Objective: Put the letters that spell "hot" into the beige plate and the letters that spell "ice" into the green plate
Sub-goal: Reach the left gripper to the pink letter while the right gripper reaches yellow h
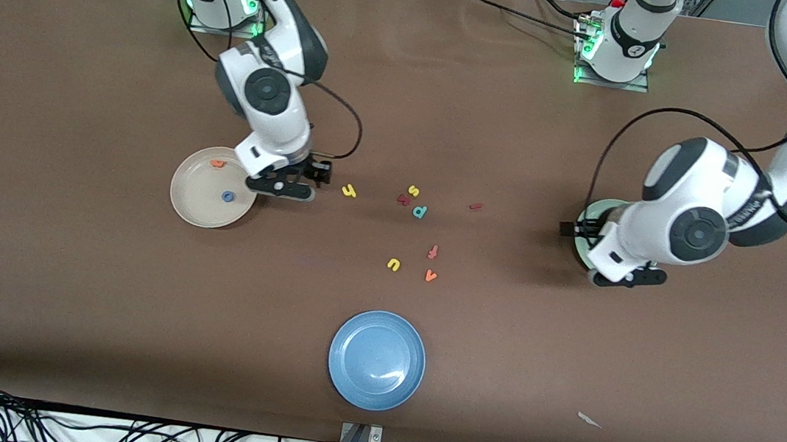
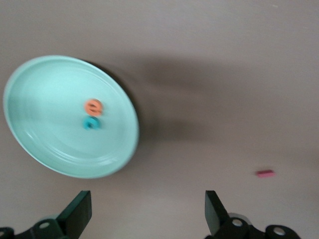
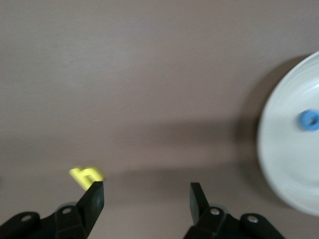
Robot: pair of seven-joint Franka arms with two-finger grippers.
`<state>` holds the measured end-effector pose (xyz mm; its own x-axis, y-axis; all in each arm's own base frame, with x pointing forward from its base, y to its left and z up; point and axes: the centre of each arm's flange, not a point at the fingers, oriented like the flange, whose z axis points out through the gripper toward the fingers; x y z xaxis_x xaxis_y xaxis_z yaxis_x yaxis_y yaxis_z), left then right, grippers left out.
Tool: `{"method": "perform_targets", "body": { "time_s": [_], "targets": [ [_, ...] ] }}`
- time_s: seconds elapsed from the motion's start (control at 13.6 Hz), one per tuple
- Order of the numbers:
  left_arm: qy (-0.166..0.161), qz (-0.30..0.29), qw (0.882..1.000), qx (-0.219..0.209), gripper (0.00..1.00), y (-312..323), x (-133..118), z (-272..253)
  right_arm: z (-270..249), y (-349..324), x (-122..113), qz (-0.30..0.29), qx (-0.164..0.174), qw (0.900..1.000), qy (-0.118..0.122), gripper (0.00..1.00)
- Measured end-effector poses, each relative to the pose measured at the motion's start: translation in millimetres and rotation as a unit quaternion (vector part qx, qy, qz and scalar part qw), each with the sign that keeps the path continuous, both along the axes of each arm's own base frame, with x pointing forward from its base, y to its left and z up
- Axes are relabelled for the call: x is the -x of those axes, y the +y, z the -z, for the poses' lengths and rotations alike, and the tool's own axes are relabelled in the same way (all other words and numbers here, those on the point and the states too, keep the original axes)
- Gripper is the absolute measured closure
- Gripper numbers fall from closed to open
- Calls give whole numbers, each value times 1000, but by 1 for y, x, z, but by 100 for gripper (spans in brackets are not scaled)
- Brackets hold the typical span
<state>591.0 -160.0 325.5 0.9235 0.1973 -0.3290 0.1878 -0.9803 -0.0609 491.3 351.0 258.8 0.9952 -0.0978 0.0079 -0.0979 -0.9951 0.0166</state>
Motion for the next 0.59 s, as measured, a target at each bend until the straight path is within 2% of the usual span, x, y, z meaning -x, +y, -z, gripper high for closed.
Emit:
{"method": "perform_targets", "body": {
  "time_s": [0.29, 0.44, 0.59],
  "targets": [
    [-42, -64, 997, 12, 0, -90, 14, 15, 13, 43, 14, 41, -23, 999, -12, 21],
    [-44, -96, 994, 25, 0, -122, 22, 39, 26, 53, 15, 45, -29, 999, -10, 21],
    [-35, -105, 994, 20, 2, -141, 32, 68, 37, 58, 16, 43, -35, 998, -11, 21]
  ]
}}
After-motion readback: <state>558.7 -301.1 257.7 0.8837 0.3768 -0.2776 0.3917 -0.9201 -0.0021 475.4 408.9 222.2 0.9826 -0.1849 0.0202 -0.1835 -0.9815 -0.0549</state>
